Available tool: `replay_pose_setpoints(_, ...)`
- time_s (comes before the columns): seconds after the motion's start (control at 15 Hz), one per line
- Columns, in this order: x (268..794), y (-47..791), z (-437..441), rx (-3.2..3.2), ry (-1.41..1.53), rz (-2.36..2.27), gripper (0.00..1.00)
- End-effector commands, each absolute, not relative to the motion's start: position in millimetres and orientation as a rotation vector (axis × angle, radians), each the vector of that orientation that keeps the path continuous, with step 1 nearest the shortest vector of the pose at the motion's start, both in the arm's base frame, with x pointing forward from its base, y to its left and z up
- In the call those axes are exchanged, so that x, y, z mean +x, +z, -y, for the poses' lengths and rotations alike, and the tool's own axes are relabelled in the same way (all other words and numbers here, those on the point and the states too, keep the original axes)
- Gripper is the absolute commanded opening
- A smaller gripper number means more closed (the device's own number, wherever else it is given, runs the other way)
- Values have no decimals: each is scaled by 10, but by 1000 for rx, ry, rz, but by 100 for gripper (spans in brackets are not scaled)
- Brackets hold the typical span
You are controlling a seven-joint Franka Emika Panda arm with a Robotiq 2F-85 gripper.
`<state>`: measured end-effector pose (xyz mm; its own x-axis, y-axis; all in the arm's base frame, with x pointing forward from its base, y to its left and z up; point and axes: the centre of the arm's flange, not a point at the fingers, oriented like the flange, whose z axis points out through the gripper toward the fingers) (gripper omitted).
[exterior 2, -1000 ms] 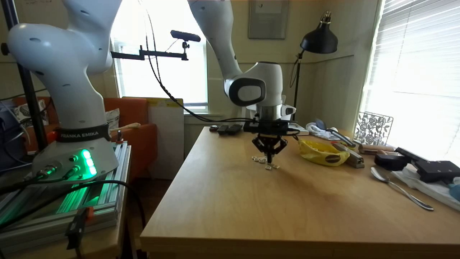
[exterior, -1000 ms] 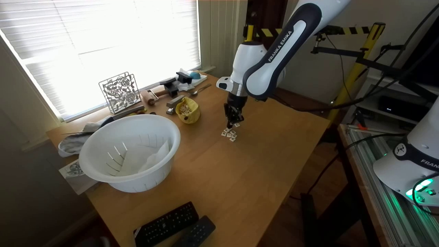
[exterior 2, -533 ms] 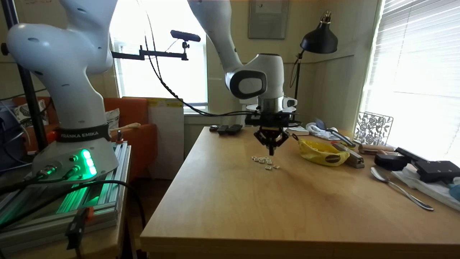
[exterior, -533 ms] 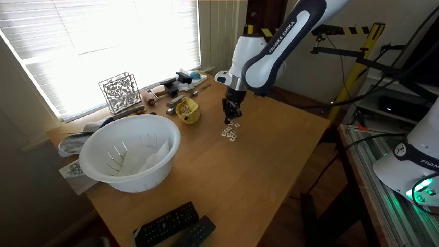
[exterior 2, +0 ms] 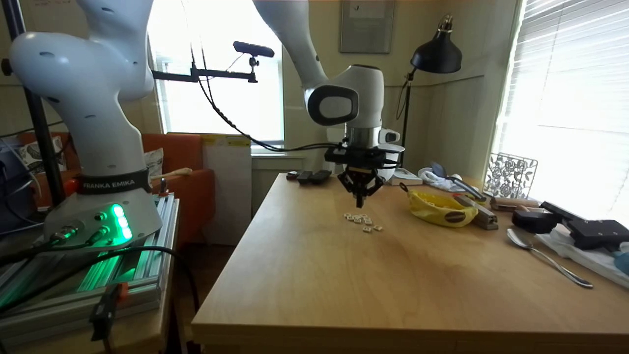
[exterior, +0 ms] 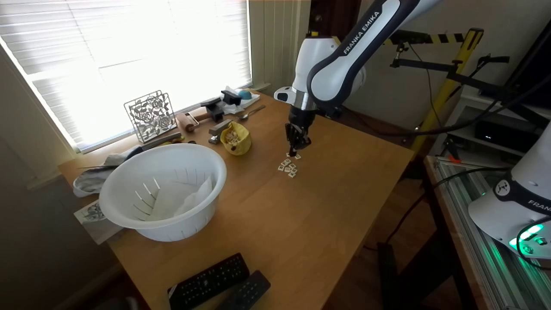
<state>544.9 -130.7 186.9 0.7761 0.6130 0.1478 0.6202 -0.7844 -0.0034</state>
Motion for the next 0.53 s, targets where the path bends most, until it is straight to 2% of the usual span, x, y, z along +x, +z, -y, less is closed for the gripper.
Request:
replay_pose_setpoints(0.0, 5269, 1887, 1184, -2905, -195, 988, 0)
replay_pose_setpoints(0.47, 5212, 1719, 1056, -2905, -233, 995, 0)
